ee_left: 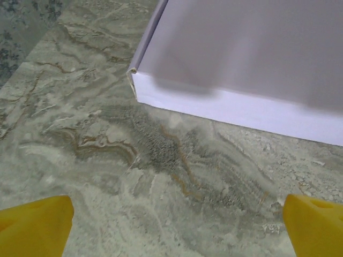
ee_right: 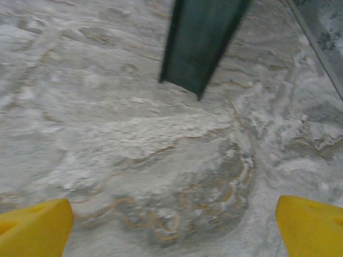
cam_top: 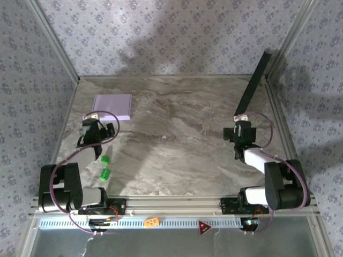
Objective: Fold the paper box
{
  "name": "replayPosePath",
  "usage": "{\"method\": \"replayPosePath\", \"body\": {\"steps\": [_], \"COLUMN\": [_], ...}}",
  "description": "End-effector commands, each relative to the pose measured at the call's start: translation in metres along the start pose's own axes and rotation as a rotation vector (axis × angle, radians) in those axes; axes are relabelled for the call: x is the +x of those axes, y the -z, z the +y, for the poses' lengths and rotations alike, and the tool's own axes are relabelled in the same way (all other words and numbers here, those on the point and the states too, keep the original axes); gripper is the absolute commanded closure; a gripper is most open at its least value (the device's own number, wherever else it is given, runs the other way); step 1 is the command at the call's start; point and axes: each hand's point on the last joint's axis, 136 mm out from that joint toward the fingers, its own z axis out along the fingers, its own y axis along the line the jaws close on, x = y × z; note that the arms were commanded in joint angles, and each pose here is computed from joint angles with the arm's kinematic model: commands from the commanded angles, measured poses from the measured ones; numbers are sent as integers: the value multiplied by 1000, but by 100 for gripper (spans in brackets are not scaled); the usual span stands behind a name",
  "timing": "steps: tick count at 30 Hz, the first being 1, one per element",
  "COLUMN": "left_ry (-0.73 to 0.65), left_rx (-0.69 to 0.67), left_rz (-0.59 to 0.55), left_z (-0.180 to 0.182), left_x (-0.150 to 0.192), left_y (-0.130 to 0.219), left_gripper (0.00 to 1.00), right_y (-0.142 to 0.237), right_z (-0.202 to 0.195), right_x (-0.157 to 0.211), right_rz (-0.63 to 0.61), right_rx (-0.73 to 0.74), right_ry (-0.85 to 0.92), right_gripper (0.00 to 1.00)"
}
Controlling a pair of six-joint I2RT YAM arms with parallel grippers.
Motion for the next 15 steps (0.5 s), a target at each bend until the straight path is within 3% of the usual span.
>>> {"method": "replayPosePath", "body": {"steps": [1,4,10,15], "left_ry": [15,6,-34,-93], "left_rx": [69,111,174,235], "left_rz": [-121,-159,-196,-195], "left_z": [-10,-18,-28,-44], "left_x": [-25,-33,-28,-17], "left_y": [-6,-11,-17,-24], "left_gripper": [0,0,0,0], "right_y": [-2,-10,-19,-26], "right_z": [-3,-10,-8,-5], "right_x": [-39,-41,-29,-30], "right_rz": [-190,-183,-292,-224], "right_rx": [-42,-81,-122,-96], "right_ry": [-33,-115,-155,-117], "right_gripper": [1,1,1,1]}}
